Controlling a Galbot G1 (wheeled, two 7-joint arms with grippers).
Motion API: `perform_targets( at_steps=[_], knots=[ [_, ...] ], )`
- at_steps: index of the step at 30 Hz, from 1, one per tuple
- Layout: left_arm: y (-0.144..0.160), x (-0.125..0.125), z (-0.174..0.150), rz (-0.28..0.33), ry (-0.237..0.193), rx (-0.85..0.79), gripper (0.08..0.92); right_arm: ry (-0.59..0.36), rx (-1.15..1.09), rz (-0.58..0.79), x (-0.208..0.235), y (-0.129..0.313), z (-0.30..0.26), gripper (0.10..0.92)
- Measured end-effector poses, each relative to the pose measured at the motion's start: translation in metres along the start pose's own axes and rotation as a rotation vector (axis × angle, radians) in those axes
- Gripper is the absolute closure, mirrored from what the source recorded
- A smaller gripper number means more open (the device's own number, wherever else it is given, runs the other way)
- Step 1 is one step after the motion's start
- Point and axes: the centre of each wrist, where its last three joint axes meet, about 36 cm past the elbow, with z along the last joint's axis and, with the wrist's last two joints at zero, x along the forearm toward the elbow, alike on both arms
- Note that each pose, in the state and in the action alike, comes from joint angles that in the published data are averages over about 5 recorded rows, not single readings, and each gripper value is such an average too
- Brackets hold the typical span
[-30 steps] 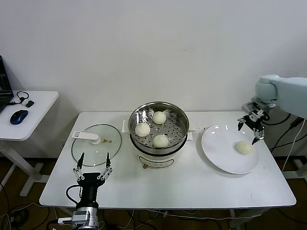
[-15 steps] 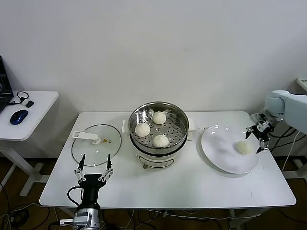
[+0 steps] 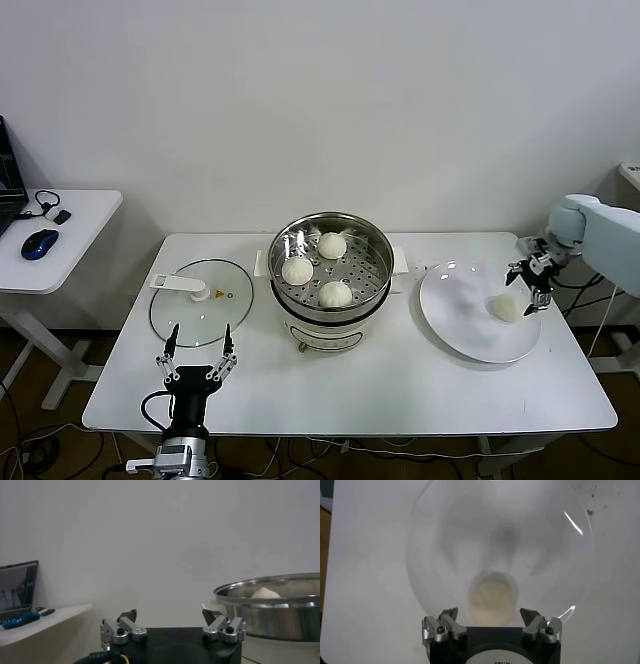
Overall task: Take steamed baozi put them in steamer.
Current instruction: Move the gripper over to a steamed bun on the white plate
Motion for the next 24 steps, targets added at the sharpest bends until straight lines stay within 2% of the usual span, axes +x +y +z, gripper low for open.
perform_targets(
  at_steps=[24],
  knots=[
    [0.002,-0.001,0.005,-0.006,0.003,0.001,0.177,0.016,-0.020,-0.013,-0.036,-0.002,0.002,0.200]
  ],
)
